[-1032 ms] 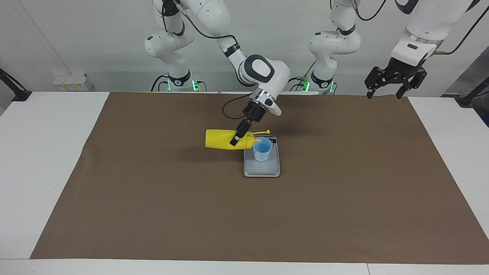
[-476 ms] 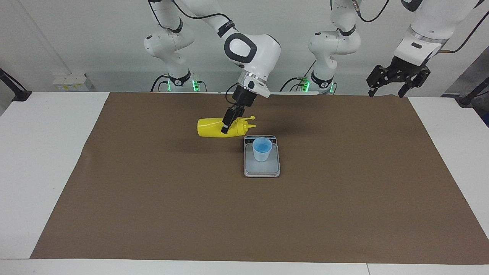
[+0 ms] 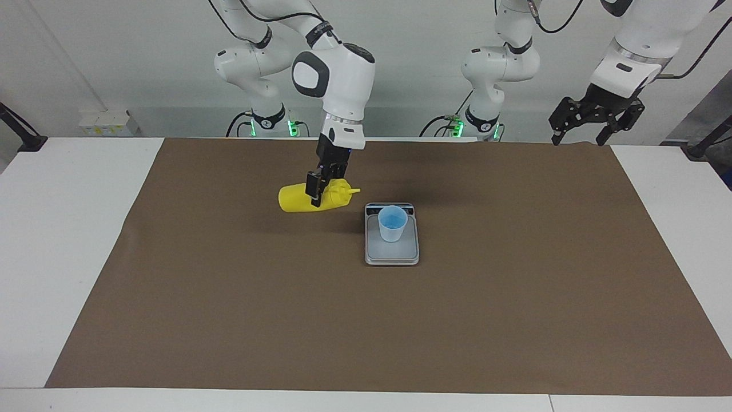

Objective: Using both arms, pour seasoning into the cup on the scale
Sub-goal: 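Turn the yellow bottle upright and carry it back beside the scale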

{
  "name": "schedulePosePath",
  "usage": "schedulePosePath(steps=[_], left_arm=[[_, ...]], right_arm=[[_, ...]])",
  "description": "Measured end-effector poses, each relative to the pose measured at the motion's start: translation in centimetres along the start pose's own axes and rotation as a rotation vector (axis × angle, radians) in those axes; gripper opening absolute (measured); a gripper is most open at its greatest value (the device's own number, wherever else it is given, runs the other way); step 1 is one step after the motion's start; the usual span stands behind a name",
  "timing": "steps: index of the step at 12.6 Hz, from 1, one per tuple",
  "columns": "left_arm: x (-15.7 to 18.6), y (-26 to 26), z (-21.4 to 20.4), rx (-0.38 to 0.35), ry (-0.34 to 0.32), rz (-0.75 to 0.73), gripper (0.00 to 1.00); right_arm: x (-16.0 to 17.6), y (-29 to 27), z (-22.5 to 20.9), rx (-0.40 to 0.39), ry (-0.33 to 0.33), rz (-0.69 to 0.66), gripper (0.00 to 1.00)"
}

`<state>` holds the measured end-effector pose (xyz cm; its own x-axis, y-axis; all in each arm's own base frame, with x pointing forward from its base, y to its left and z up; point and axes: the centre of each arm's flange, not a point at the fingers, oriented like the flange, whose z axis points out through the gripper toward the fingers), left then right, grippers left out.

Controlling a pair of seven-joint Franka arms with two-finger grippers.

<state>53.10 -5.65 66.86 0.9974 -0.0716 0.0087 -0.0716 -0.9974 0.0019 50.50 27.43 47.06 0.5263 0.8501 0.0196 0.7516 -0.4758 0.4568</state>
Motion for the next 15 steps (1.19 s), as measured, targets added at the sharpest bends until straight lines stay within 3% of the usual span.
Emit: schedulePosePath(steps=[6,10,15], left_arm=[[0.4,0.0,0.4,-0.001,0.007,0.0,1.0],[1.2,0.0,1.1,-0.002,0.016,-0.001,1.0],[2.2,-0.4,2.6,-0.002,0.006,-0.007,1.0]], right_arm=[[-6.0,6.7,3.8,0.26,0.199,0.199,0.46],[-11.5,10.6,7.1,0.401,0.354,0.2,0.46],[-20.3,11.0,13.2,0.484,0.593,0.238,0.46]])
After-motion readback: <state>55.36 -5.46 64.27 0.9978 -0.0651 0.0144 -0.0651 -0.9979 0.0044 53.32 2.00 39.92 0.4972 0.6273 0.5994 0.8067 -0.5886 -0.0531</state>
